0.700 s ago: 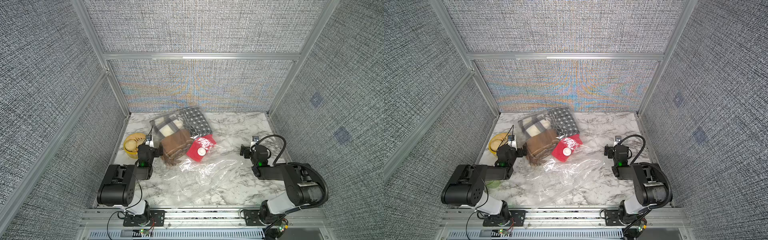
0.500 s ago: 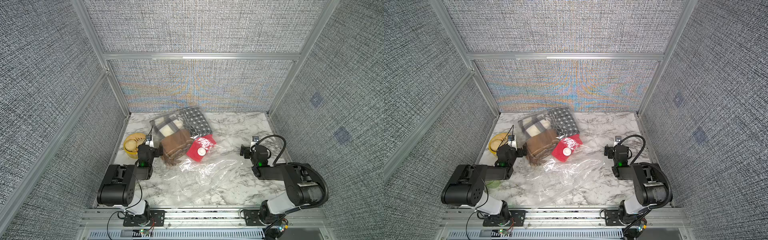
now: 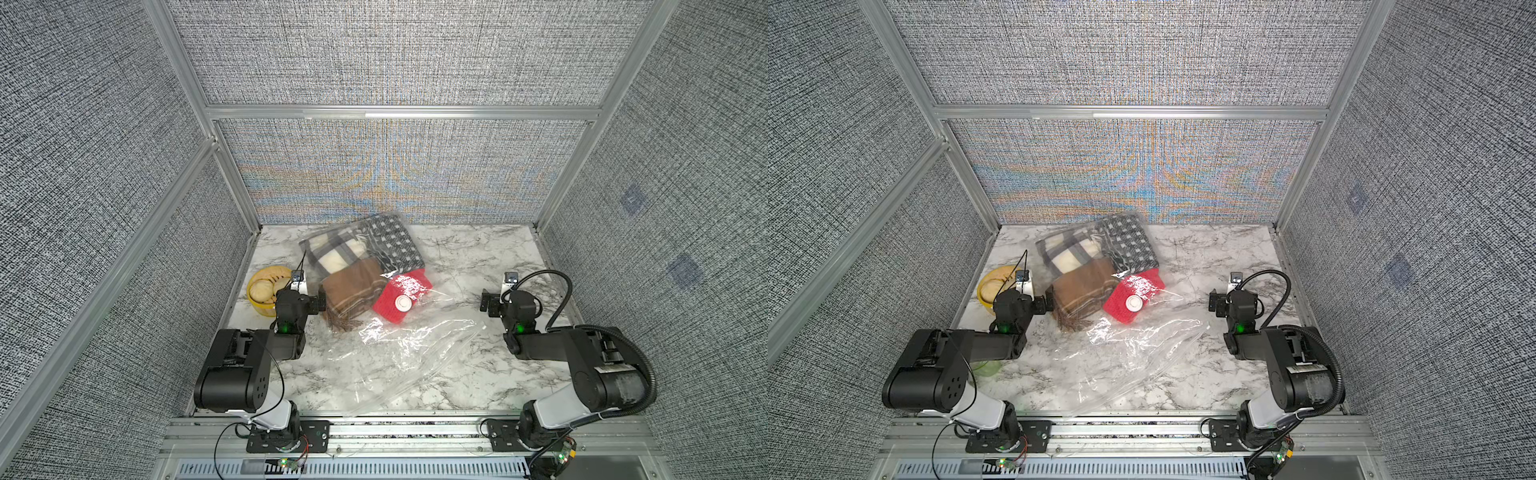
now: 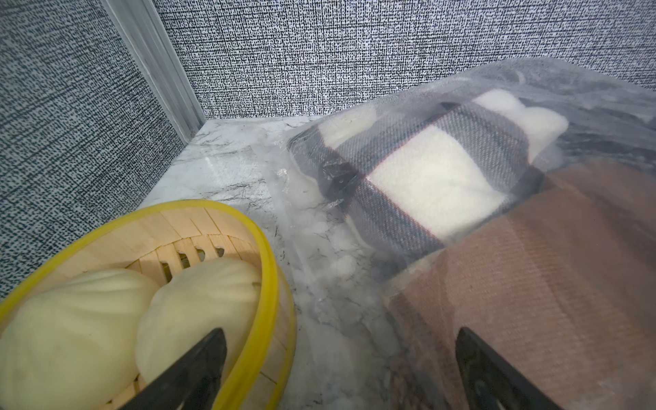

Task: Take the scarf out of the vacuum bag
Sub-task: Open the vacuum bag at the center of the board.

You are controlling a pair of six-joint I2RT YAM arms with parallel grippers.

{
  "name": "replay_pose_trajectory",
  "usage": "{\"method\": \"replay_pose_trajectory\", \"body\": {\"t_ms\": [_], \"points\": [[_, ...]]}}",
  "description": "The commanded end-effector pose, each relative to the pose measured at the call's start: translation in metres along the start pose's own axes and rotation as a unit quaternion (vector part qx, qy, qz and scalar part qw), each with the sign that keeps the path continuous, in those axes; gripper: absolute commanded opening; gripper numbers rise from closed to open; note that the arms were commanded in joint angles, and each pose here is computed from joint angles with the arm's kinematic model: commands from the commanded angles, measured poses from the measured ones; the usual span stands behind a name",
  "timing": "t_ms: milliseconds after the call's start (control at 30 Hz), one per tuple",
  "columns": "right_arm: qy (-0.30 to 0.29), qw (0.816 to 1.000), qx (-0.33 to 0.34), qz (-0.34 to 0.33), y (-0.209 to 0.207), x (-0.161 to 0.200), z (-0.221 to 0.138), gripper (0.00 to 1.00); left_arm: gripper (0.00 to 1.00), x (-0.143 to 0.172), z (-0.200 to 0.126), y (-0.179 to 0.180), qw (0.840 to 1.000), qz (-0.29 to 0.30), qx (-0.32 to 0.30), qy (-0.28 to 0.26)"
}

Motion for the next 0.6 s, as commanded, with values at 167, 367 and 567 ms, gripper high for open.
{"method": "replay_pose_trajectory", "body": {"t_ms": [167,367,567], "points": [[-0.018,1.000,0.002,0.002,0.000,-0.007,-0.001,0.99,1.00,-0.007,-0.002,-0.002,1.000,0.013,0.009,-0.023],[-0.030,0.999,-0.014,-0.004,0.004,-0.023,-0.015,0.99,1.00,-0.020,-0.012,0.002,0.999,0.010,-0.001,-0.036],[0.021,0.995,-0.098,-0.018,0.030,-0.063,-0.044,0.99,1.00,-0.071,-0.037,0.002,0.998,0.015,0.035,-0.055]]}}
Point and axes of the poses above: each gripper's point midway between its finger pads, its own z axis out along the fingers, its own y axis along the line the jaws close on, x = y × z, the point moved 4 cm from there along -z, back along the fingers, and after that the axes turned 9 degrees about z, right-handed, at the moved point
